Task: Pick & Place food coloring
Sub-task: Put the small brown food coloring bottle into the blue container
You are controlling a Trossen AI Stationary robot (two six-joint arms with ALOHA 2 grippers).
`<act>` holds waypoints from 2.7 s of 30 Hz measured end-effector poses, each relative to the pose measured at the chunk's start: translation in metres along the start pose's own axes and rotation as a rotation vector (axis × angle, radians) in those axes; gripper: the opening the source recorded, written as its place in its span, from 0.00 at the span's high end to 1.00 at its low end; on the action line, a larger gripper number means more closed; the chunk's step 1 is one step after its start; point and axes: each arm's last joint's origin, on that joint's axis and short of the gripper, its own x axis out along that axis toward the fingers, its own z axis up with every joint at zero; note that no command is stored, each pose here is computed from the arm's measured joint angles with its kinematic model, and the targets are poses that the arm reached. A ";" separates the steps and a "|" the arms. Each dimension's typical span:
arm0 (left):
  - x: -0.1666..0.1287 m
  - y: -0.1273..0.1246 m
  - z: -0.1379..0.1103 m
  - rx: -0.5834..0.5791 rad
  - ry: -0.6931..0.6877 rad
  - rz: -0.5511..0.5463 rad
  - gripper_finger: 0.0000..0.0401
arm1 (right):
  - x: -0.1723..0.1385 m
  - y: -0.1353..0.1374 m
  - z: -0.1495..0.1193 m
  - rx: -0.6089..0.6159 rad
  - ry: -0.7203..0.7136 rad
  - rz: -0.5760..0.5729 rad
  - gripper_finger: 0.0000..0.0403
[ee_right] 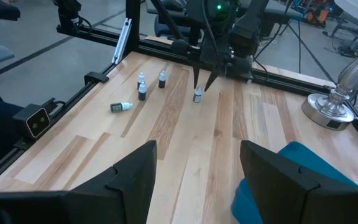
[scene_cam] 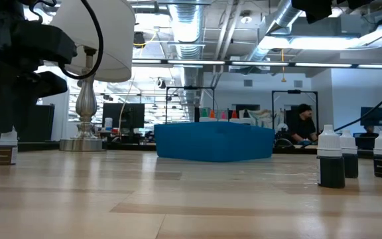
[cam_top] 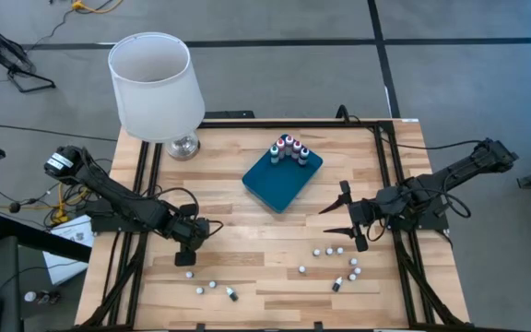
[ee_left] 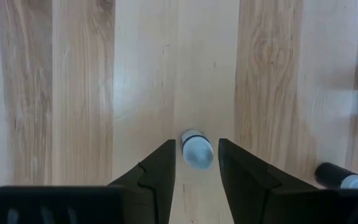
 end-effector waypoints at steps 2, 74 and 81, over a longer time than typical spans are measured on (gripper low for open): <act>0.000 0.000 0.000 -0.002 0.000 0.001 0.72 | 0.000 0.000 0.000 0.000 0.000 0.000 0.45; 0.001 0.012 0.019 -0.029 -0.126 -0.022 0.86 | 0.000 0.000 -0.001 -0.003 0.014 0.002 0.45; -0.032 0.026 0.066 0.058 -0.319 0.043 0.87 | 0.000 0.000 -0.001 -0.004 0.014 0.002 0.45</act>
